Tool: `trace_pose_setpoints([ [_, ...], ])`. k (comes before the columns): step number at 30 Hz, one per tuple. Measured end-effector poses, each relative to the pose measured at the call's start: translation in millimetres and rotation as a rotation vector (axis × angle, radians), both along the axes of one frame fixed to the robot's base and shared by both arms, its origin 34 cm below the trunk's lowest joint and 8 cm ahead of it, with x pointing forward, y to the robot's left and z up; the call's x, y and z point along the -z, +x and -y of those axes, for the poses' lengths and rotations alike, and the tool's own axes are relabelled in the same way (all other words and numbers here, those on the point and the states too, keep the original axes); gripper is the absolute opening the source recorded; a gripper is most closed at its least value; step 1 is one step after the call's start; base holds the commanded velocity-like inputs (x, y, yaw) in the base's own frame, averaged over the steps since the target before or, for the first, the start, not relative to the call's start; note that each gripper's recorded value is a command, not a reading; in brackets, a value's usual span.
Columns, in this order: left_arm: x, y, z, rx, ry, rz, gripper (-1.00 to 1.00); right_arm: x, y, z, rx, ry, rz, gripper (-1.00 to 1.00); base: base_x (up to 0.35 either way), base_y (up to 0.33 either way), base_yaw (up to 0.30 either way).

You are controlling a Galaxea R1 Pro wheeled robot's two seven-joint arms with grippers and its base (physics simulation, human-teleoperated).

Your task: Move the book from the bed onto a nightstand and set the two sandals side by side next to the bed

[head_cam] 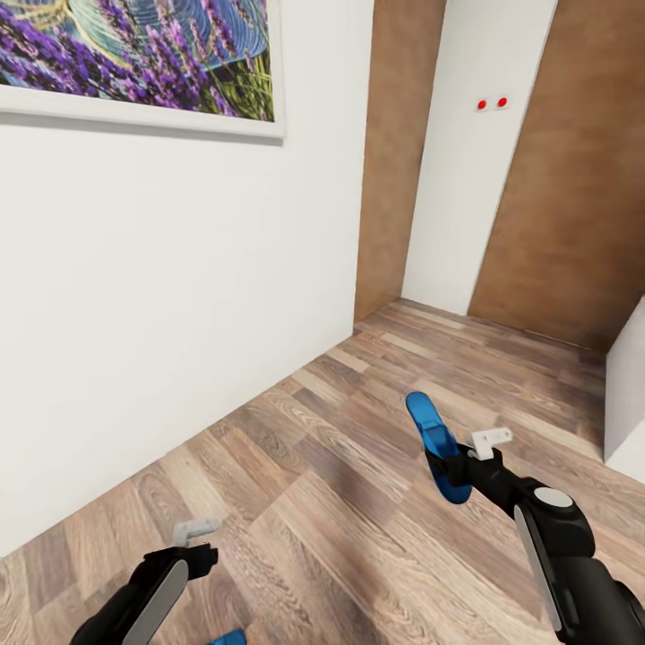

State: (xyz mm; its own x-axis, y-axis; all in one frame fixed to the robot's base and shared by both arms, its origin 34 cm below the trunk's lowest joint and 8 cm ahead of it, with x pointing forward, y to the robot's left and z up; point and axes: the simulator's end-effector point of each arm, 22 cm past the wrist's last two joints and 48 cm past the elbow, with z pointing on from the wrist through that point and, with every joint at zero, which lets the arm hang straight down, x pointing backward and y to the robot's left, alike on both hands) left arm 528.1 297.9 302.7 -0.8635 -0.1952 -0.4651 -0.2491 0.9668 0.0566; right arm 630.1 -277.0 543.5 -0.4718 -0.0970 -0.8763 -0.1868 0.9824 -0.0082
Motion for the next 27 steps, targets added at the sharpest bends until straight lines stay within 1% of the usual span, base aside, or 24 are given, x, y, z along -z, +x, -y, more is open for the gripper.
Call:
trace_pose_setpoints([
  [8, -1.1, 0.4, 2.9, 0.001, -0.008, 0.001, 1.00, -1.9, -0.1, 0.1, 0.000, -0.001, 0.004, -1.00, -0.321, 0.025, -0.263],
  [14, -4.4, 2.8, -1.0, -0.001, 0.004, 0.006, 1.00, -3.9, -0.2, 0.5, 0.001, -0.001, 0.008, -1.00, -0.108, 0.026, -0.250],
  [15, -5.7, 4.3, -2.9, -0.003, 0.006, 0.007, 1.00, -4.3, -0.2, 0.6, 0.001, 0.000, 0.008, -1.00, -0.022, 0.005, -0.098],
  [17, -14.7, 14.0, -19.8, -0.038, 0.007, 0.002, 1.00, -4.9, -0.1, 2.2, 0.005, 0.001, 0.009, -1.00, -0.013, 0.003, -0.057],
  [21, -23.5, 22.8, -33.5, -0.061, 0.008, -0.003, 1.00, -5.5, 0.0, 3.3, 0.008, 0.004, 0.010, -1.00, -0.007, 0.002, -0.030],
  [23, -26.5, 25.7, -37.4, -0.072, 0.006, -0.004, 1.00, -4.9, -0.4, 4.2, 0.011, 0.006, 0.006, -1.00, -0.003, 0.001, -0.012],
  [27, -28.1, 27.5, -37.9, -0.082, -0.003, -0.005, 1.00, -3.9, -0.8, 5.0, 0.014, 0.009, -0.003, -1.00, -0.001, 0.000, -0.006],
])
